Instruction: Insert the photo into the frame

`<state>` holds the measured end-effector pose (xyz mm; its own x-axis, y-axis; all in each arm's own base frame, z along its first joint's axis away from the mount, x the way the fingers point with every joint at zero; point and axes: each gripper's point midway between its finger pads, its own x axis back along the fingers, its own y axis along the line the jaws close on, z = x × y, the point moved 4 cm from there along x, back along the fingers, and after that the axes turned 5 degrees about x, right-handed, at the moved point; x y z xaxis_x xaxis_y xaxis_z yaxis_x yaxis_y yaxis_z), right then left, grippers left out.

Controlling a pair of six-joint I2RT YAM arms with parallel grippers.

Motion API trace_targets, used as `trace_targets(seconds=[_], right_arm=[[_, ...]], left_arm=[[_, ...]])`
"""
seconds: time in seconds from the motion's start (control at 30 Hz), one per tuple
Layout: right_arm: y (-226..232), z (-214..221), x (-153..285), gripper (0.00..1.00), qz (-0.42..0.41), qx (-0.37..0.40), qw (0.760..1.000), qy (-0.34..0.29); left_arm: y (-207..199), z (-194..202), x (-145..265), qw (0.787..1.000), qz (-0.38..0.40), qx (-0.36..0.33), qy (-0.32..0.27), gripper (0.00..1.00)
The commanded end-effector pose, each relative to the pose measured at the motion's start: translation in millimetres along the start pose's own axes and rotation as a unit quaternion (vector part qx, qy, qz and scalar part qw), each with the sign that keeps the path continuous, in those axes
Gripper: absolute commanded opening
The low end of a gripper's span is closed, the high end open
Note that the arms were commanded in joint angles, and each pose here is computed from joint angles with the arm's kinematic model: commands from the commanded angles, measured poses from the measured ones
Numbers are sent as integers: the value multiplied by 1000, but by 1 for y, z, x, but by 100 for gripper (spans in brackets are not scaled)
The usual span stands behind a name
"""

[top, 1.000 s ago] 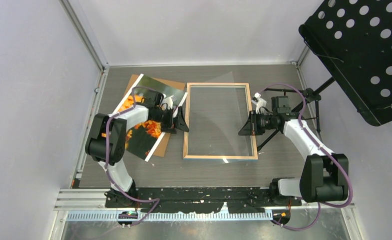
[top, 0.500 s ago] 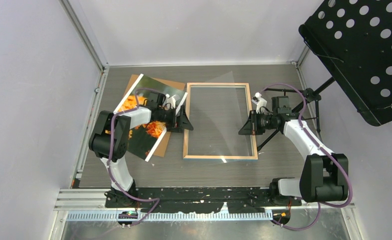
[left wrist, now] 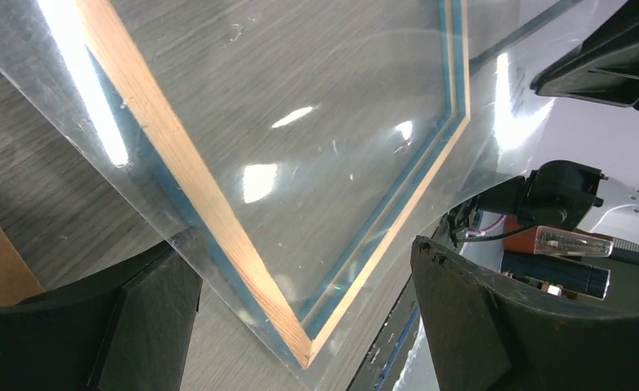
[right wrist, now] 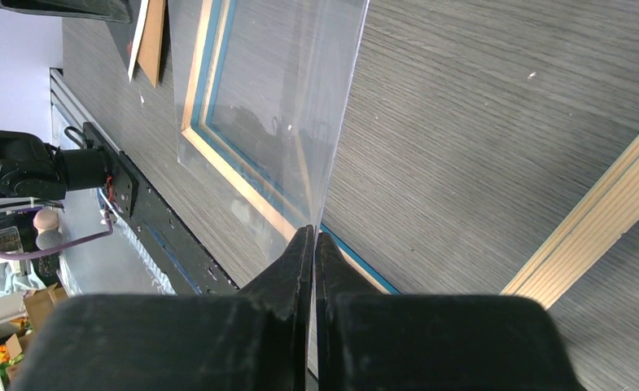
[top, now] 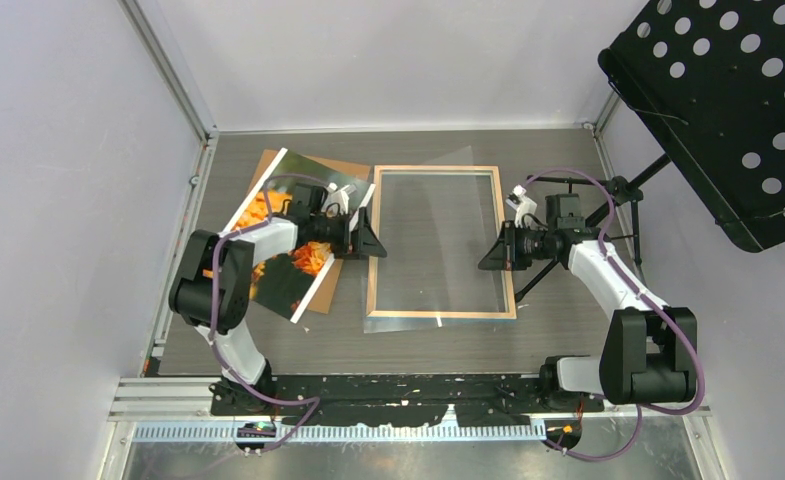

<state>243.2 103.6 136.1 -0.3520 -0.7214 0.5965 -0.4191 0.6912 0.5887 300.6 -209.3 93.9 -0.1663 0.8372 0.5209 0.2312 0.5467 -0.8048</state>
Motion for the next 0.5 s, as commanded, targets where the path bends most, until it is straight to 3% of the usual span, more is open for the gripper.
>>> trace_targets(seconds=[0.0, 0.47], right_arm=[[2, -14, 6, 6, -7, 23, 999, -34], [8, -19, 3, 6, -41, 15, 998, -45]], left_arm=[[-28, -9, 13, 998, 40, -48, -21, 90], [-62, -15, 24, 988, 119, -87, -38, 75]])
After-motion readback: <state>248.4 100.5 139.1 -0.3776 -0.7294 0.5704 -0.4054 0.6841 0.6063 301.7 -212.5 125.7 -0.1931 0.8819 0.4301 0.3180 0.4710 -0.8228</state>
